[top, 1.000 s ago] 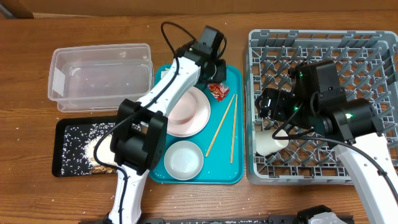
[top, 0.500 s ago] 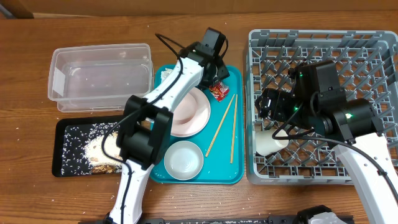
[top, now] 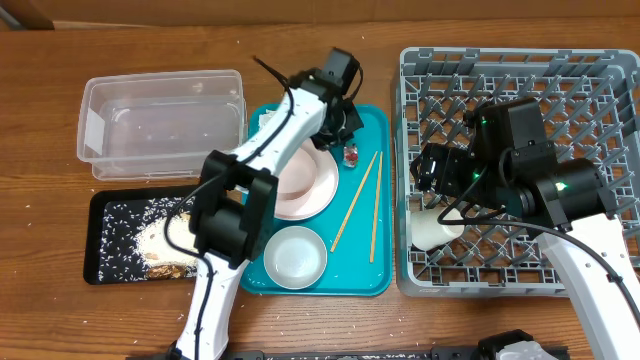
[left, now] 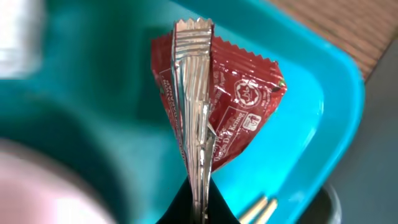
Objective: Sort waste into correct bins and load items into the dishwasher
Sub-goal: 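Grasp the red wrapper with the left gripper and drop it in the clear bin, then grasp the tissue with the left gripper and drop it in the clear bin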
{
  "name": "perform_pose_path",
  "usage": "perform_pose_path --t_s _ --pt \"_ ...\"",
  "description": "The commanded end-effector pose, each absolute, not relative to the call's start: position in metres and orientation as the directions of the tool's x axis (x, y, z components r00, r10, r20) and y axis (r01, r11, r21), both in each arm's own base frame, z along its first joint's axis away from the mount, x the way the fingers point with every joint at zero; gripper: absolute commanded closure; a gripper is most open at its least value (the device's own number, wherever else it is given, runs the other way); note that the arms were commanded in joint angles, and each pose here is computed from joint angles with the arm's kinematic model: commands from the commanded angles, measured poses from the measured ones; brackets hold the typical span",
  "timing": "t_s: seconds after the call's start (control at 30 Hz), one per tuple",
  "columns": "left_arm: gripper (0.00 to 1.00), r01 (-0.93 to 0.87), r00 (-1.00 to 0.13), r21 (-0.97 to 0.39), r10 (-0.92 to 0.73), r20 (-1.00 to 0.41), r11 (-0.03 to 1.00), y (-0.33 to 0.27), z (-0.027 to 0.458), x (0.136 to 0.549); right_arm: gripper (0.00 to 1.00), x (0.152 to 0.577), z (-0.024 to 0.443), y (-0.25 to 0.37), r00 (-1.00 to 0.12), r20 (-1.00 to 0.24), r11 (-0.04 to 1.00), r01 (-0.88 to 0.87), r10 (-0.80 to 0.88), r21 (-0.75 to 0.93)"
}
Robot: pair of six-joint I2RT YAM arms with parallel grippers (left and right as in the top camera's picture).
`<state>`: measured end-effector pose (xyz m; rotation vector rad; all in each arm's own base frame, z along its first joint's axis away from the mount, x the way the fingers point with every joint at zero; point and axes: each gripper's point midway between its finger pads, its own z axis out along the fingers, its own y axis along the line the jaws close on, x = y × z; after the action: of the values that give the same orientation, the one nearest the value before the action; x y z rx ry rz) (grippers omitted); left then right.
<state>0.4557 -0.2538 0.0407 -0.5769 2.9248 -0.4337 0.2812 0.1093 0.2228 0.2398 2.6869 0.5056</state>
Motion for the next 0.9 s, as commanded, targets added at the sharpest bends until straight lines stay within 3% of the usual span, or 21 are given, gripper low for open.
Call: perform_pose_path --t_s 0.0,0.2,0.33,0.4,0.47,0.53,0.6,0.73,0.87 --pt "0.96 -0.251 -0.891 -0.325 -0.349 -0.290 0.912 -0.214 0.143 0.483 0.08 0.283 0.231 0.113 -0.902 -0.368 0.918 0.071 0.225 0.390" --pt "0.96 -0.404 -0.804 -0.138 -0.423 -0.419 0.904 -0.088 0.200 0.478 0.08 0.283 0.231 0.113 -0.902 -0.367 0.918 0.071 0.225 0.389" --pt "0.96 -0.495 -0.781 -0.071 -0.479 -0.400 0.866 -0.026 0.194 0.475 0.08 0.283 0.231 0.113 -0.903 -0.367 0.918 0.071 0.226 0.389" --pt "0.84 -0.509 -0.795 -0.041 -0.488 -0.361 0.860 -0.009 0.178 0.474 0.08 0.283 0.231 0.113 -0.903 -0.367 0.918 0.071 0.226 0.389" --pt "0.63 -0.475 -0.826 -0.028 -0.457 -0.330 0.879 -0.006 0.164 0.476 0.08 0.283 0.231 0.113 -0.902 -0.367 0.918 0.071 0.225 0.389" --pt "0.51 -0.421 -0.856 -0.045 -0.412 -0.313 0.906 -0.011 0.160 0.478 0.08 0.283 0.231 0.113 -0.903 -0.367 0.918 0.071 0.225 0.389" --pt "0.45 -0.383 -0.861 -0.087 -0.389 -0.328 0.920 -0.020 0.166 0.484 0.08 0.283 0.231 0.113 -0.902 -0.367 0.918 0.071 0.226 0.390" --pt "0.38 -0.139 -0.905 -0.185 -0.201 -0.374 0.973 -0.073 0.174 0.499 0.07 0.283 0.231 0.113 -0.902 -0.368 0.918 0.071 0.226 0.390" --pt "0.29 0.075 -0.911 -0.078 0.036 -0.410 0.994 -0.115 0.151 0.508 0.07 0.283 0.231 0.113 -0.902 -0.368 0.918 0.071 0.225 0.389"
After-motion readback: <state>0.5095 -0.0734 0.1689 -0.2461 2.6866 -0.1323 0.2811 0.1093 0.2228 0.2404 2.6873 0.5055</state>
